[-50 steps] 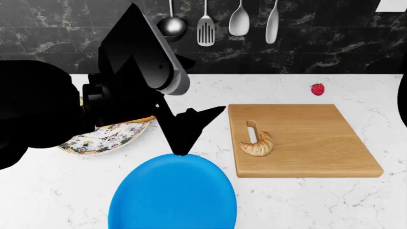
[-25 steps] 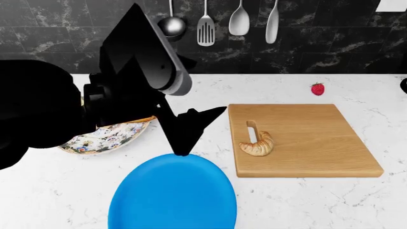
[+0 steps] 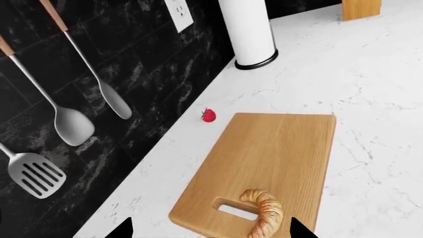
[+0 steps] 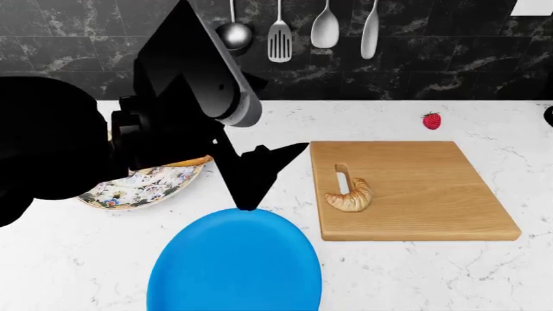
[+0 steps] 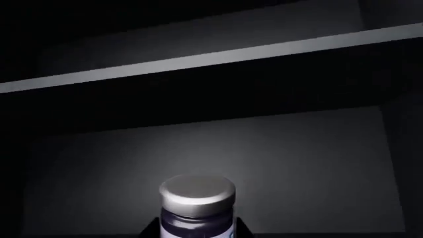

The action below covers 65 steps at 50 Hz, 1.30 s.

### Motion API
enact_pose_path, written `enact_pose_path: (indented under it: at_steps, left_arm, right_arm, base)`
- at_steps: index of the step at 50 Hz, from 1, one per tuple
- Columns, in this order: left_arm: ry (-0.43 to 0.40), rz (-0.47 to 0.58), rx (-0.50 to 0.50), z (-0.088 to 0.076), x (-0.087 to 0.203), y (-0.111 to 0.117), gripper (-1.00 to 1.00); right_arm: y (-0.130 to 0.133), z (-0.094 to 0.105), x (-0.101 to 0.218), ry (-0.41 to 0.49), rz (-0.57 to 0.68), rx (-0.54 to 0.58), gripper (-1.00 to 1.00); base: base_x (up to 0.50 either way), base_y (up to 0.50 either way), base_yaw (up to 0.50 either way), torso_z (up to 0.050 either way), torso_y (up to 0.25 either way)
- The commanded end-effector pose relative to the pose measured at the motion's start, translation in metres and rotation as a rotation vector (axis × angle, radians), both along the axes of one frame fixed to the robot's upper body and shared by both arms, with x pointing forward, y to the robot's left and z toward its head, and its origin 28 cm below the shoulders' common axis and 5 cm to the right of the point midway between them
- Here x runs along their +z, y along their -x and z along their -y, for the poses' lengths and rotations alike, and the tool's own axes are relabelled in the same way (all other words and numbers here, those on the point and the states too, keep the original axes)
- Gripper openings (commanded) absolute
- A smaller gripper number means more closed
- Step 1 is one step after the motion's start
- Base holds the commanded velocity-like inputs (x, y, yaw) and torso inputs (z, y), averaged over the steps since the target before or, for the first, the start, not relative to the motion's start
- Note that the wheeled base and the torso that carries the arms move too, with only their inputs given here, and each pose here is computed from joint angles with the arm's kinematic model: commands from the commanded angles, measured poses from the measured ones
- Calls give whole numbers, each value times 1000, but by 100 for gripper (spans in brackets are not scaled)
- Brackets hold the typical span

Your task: From the different types of pastries on the counter, select a croissant and place it on the cutting board. Then retrieve a jar of jam from the cabinet and place it alongside the croissant on the cutting board.

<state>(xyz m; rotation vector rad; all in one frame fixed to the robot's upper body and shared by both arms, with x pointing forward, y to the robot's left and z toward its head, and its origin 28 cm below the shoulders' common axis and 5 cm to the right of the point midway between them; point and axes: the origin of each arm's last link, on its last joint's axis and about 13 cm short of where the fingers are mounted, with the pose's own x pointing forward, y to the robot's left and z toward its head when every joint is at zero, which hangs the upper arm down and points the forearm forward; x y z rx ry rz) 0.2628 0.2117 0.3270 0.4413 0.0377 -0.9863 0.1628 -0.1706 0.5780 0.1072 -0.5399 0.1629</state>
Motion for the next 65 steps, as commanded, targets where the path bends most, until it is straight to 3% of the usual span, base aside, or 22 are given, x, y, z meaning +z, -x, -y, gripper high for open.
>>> enact_pose_path:
  at_steps: [1, 15, 33, 48, 65]
  left_arm:
    - [-1, 4, 7, -1, 3, 2, 100]
    - [-2, 5, 15, -3, 3, 2, 100]
    - [-11, -2, 31, -5, 3, 0, 100]
    - [-7, -1, 35, -6, 2, 1, 100]
    - [-5, 1, 35, -6, 3, 1, 100]
  right_arm:
    - [34, 4, -9, -65, 10, 112, -100]
    - [54, 2, -23, -11, -53, 174, -100]
    - [75, -1, -30, 41, -124, 336, -100]
    - [78, -5, -39, 76, -141, 434, -100]
    - [61, -12, -67, 88, -240, 454, -100]
  base:
    - [0, 0, 0, 0, 0]
    - [0, 0, 0, 0, 0]
    - [0, 0, 0, 0, 0]
    - [0, 0, 0, 0, 0]
    - [0, 0, 0, 0, 0]
